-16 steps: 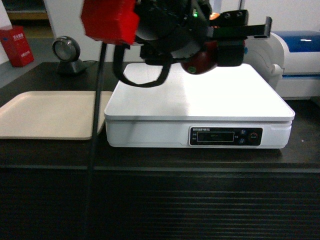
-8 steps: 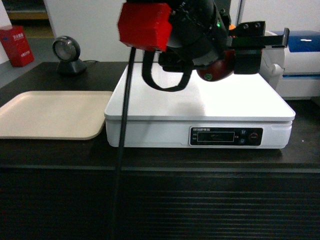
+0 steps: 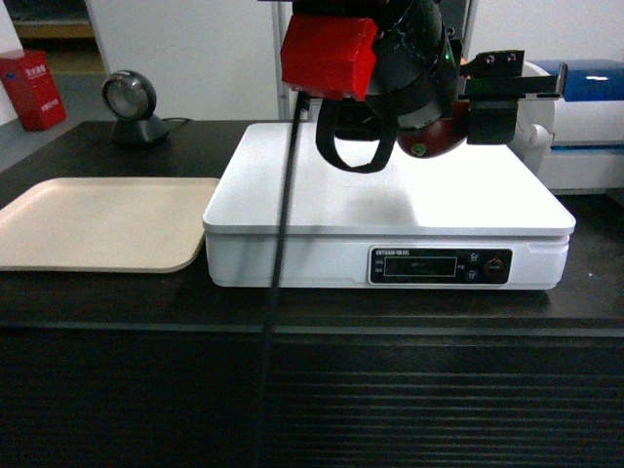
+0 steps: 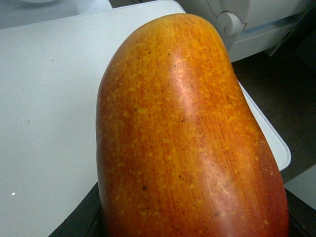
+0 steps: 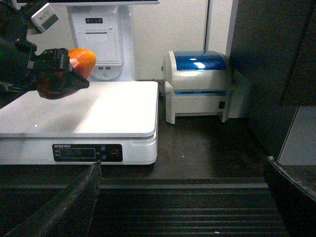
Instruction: Place dark red mango on scale at checkout
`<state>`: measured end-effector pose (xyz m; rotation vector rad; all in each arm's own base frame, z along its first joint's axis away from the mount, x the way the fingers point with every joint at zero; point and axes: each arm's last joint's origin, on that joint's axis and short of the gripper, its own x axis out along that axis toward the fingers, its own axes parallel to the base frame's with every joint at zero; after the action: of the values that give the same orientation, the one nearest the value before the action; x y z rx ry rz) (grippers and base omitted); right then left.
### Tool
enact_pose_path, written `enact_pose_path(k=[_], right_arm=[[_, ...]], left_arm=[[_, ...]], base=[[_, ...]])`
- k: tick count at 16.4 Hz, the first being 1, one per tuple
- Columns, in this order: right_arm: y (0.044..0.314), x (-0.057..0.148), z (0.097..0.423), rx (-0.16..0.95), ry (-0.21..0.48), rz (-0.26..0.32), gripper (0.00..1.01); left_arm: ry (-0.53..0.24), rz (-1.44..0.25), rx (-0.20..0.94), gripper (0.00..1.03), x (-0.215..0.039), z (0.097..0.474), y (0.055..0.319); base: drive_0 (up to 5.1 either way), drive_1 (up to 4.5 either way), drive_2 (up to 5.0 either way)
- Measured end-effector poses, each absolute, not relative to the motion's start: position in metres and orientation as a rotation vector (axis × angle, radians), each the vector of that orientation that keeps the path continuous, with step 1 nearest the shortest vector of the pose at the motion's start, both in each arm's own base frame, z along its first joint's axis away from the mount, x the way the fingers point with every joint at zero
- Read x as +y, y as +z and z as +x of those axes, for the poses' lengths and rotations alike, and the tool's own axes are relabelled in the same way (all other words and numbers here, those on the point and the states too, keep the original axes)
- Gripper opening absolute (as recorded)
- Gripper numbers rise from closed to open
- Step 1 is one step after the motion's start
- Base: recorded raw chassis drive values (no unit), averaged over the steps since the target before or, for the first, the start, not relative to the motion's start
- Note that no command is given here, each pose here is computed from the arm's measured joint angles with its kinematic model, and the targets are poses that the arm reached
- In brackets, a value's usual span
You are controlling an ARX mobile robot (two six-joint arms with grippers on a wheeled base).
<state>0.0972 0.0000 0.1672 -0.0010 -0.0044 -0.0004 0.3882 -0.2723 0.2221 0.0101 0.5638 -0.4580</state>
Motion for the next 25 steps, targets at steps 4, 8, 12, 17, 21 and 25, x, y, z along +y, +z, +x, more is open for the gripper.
enact_pose_path(k=[4,8,12,17,21,25], right_arm=[[0.167,0.000,0.097,-0.005,0.000,-0.001,0.98],[0.167,0.000,0.097,-0.005,0.000,-0.001,0.98],[0.167,0.000,0.097,-0.005,0.000,-0.001,0.98],[0.167,0.000,0.097,-0.005,0.000,-0.001,0.98],[0.167,0.000,0.097,-0.005,0.000,-0.001,0.98],[0.167,0.000,0.097,-0.004,0.000,-0.001,0.98]], left_arm=[[-0.225,0.087,0.669,0.60,-0.305,0.459,0.205],[-0.173,0.127,0.707,0.60,-0.292,0.474,0.186],[-0.161,0.132,0.718,0.73,-0.286,0.477,0.177],[-0.172,0.126,0.696,0.98,-0.283,0.473,0.175],[-0.177,0.133,0.615,0.98,-0.277,0.470,0.197],[-0.228,0.171,0.470,0.98,-0.272,0.460,0.226]], base=[[0.0,0.00,0.0],[0.0,0.00,0.0],[0.0,0.00,0.0],[0.0,0.00,0.0],[0.0,0.00,0.0],[0.0,0.00,0.0]])
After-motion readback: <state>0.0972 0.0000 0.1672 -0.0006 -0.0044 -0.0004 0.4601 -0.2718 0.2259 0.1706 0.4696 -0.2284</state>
